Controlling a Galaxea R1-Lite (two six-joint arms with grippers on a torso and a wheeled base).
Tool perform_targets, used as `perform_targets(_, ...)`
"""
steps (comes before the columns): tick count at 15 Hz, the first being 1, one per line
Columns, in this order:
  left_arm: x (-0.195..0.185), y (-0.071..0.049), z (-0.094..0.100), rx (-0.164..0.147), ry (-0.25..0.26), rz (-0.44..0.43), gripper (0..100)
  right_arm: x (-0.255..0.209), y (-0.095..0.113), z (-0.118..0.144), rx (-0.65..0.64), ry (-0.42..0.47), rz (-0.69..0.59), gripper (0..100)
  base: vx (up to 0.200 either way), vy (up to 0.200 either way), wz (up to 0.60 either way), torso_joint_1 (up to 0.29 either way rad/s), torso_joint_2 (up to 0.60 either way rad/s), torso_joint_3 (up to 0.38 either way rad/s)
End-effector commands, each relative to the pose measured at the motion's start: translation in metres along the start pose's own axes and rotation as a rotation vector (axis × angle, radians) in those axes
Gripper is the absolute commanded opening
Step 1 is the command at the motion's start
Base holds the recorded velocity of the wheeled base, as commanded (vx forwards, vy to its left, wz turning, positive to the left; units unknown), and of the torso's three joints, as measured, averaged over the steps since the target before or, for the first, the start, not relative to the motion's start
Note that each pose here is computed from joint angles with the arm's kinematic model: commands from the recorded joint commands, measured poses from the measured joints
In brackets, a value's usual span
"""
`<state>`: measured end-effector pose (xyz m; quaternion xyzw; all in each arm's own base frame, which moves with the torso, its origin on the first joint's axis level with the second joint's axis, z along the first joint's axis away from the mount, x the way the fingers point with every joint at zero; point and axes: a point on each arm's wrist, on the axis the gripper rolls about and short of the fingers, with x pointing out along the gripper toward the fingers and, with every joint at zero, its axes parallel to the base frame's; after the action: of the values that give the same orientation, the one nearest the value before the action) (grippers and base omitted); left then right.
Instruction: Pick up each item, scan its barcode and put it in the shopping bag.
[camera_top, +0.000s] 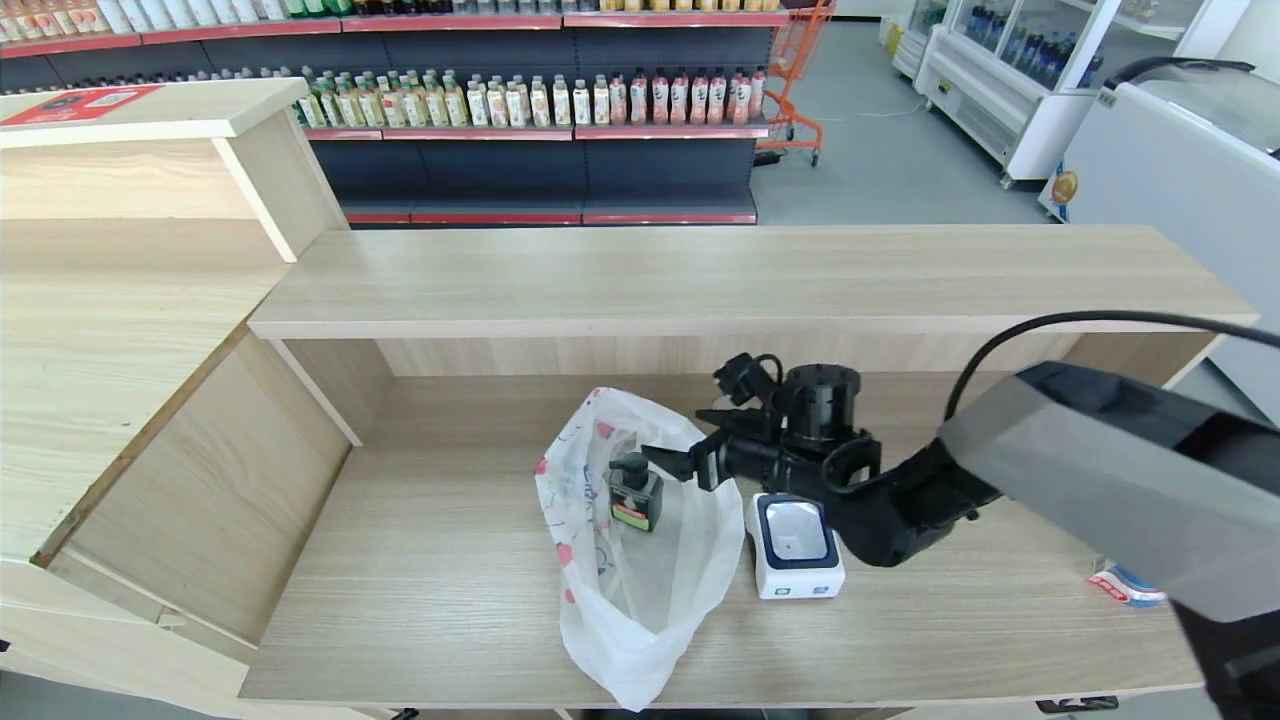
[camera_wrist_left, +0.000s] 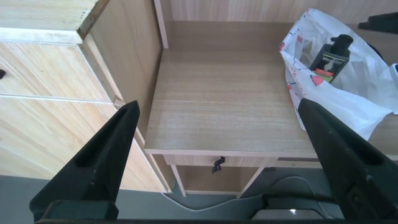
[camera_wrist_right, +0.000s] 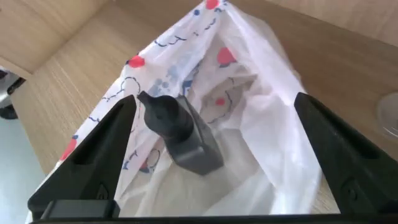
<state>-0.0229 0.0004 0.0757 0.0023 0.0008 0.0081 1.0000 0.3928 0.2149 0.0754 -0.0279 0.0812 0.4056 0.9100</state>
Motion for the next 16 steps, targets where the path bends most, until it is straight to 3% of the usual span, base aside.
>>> perform_targets(1, 0.0, 0.0, 0.0, 0.0, 0.0, 0.001, 100, -0.102, -0.02, 0.044, 0.096, 0.048, -0.131, 100, 0.0, 0.0, 0.0, 0.0, 0.0, 0.0)
perform_targets(3, 0.0, 0.0, 0.0, 0.0, 0.0, 0.001, 100, -0.19, -0.008, 0.043, 0.174, 0.164, -0.248, 100, 0.0, 0.0, 0.0, 0.0, 0.0, 0.0)
perform_targets(7, 0.0, 0.0, 0.0, 0.0, 0.0, 0.001, 100, -0.284, 0.016, 0.03, 0.279, 0.324, -0.569, 100, 0.0, 0.0, 0.0, 0.0, 0.0, 0.0)
perform_targets(12, 0.0, 0.0, 0.0, 0.0, 0.0, 0.001, 100, -0.3, 0.015, 0.036, 0.284, 0.283, -0.633, 100, 0.0, 0.0, 0.0, 0.0, 0.0, 0.0)
perform_targets(16, 0.0, 0.0, 0.0, 0.0, 0.0, 0.001, 100, -0.303, 0.012, 0.028, 0.308, 0.313, -0.65, 100, 0.0, 0.0, 0.0, 0.0, 0.0, 0.0)
